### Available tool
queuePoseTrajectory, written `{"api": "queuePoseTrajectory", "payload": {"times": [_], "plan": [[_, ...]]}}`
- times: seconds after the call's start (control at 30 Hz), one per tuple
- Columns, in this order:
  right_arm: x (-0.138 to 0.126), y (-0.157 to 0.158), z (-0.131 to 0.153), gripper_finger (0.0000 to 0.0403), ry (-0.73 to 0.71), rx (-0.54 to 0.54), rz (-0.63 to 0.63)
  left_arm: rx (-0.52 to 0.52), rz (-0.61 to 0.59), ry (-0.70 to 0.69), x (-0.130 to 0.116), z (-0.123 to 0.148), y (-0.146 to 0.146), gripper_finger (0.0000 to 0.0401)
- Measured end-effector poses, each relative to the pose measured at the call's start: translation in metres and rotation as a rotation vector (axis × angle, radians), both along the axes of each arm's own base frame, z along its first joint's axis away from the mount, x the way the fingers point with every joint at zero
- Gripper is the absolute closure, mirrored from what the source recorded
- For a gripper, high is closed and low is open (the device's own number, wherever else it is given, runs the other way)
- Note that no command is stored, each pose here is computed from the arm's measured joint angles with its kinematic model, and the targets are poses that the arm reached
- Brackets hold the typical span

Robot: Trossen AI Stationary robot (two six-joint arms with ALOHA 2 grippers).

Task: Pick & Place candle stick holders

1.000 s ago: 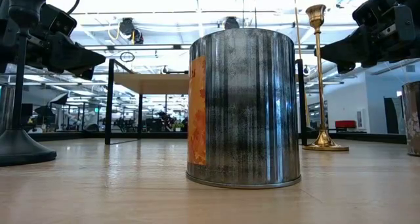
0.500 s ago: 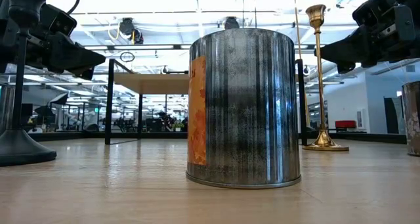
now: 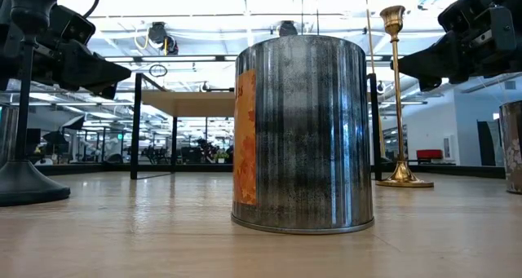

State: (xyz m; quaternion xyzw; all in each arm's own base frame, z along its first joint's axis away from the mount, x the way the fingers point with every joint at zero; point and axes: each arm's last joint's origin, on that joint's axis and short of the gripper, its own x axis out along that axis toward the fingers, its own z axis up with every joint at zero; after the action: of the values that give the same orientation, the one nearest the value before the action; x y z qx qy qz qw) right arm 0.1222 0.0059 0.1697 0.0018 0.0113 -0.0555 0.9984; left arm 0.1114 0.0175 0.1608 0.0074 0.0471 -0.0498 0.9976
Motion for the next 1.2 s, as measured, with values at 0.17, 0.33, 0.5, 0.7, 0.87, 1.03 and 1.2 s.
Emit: {"api": "queuePoseTrajectory", "payload": {"times": [0.17,0.33,0.5,0.7,0.87,1.03,1.2], "plan": [[0.0000,0.0000,0.0000,0.0399,0.000,0.000,0.000,0.000,0.000,0.000,0.0000,0.0000,0.0000,0.0377],[0.0000,0.0001,0.0000,0.0399,0.000,0.000,0.001,0.000,0.000,0.000,0.0000,0.0000,0.0000,0.0377],[0.0000,0.0000,0.0000,0.0399,0.000,0.000,0.000,0.000,0.000,0.000,0.0000,0.0000,0.0000,0.0377],[0.0000,0.0000,0.0000,0.0399,0.000,0.000,0.000,0.000,0.000,0.000,0.0000,0.0000,0.0000,0.0377],[0.0000,0.0000,0.0000,0.0399,0.000,0.000,0.000,0.000,0.000,0.000,0.0000,0.0000,0.0000,0.0377],[0.0000,0.0002,0.0011,0.0399,-0.018,0.066,0.002,0.000,0.000,0.000,0.0000,0.0000,0.0000,0.0377],[-0.0001,0.0001,0.0075,0.0399,-0.109,0.295,0.005,0.000,0.000,0.000,0.0000,0.0000,0.0000,0.0377]]}}
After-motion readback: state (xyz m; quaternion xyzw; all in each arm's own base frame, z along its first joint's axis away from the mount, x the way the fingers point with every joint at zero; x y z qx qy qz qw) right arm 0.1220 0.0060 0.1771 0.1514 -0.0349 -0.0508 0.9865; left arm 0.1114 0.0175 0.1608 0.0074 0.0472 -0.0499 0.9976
